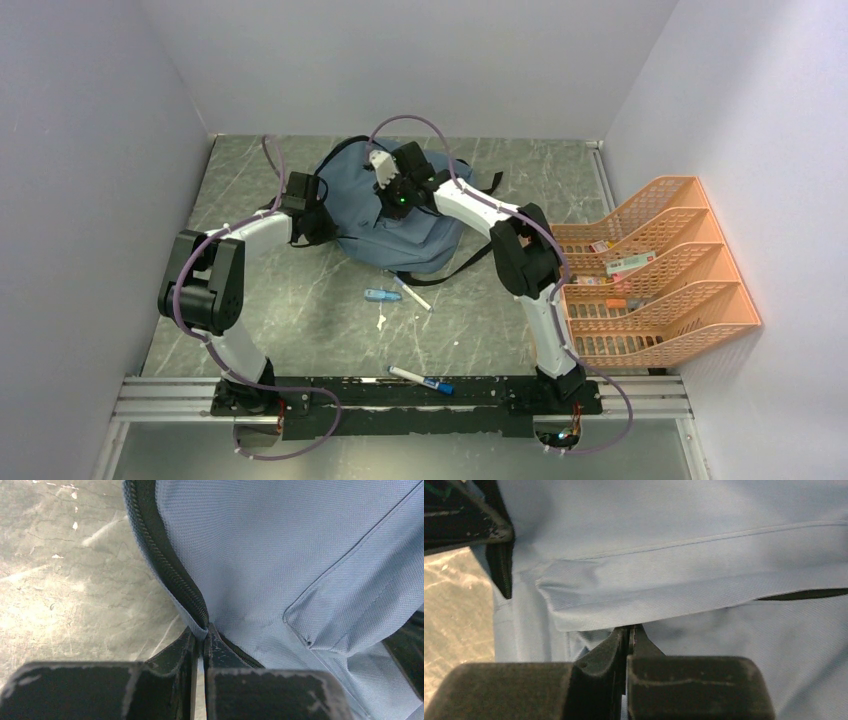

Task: Pack the student bag
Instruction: Unzip the student bag at the center of the board.

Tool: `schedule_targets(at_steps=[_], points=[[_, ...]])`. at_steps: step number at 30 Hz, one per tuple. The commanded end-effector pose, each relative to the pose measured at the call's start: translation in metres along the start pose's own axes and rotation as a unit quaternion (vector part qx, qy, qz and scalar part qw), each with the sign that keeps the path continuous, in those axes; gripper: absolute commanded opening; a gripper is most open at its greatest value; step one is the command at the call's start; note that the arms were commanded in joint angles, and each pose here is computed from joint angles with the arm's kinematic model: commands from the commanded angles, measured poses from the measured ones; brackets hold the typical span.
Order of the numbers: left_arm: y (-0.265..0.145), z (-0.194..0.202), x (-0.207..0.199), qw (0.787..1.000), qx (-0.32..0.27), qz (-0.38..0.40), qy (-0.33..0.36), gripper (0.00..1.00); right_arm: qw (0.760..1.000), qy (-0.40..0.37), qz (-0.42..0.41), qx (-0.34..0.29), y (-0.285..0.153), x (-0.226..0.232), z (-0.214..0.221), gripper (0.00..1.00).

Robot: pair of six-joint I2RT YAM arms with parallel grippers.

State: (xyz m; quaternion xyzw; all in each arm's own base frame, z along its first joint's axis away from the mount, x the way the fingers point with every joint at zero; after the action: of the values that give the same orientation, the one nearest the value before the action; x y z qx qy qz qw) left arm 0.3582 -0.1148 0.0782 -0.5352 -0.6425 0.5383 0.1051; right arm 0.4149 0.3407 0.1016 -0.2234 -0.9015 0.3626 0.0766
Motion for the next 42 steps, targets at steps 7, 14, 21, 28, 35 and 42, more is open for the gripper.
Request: schedule_targets(at_steps=[7,14,21,28,35,42], points=[[-0.005,0.005,0.018,0.999,0.019,-0.036,0.011,0.05,0.989,0.045,0.14,-0.023,-0.024,-0.067,-0.017,0.0],[-0.007,0.004,0.017,0.999,0.019,-0.036,0.013,0.05,0.975,0.076,0.208,-0.018,-0.029,-0.108,-0.012,0.0],[-0.01,0.003,0.016,0.999,0.017,-0.035,0.014,0.05,0.959,0.12,0.255,-0.025,-0.036,-0.148,-0.007,0.0],[-0.012,0.001,0.016,0.999,0.012,-0.03,0.015,0.05,0.942,0.139,0.306,-0.005,-0.039,-0.176,0.006,0.0],[-0.016,-0.003,0.013,1.0,0.001,-0.021,0.02,0.06,0.94,0.143,0.309,-0.014,-0.043,-0.177,0.0,0.0],[-0.034,-0.019,-0.003,0.999,-0.025,0.008,0.037,0.39,0.937,0.172,0.295,-0.079,-0.08,-0.16,-0.03,0.25]])
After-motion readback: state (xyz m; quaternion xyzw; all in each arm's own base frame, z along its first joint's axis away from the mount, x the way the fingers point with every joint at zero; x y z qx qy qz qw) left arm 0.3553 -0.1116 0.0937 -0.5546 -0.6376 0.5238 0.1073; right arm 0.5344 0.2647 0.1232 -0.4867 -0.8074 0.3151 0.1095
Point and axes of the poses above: each gripper's point midway between its finger pads, its own y axis out along the fingers, its own x axis along the line the jaws close on, z = x × y, the point moved 5 cm from there along -y, back along the fingers, and after that the axes turned 6 degrees about -y, right-handed, at the moved point
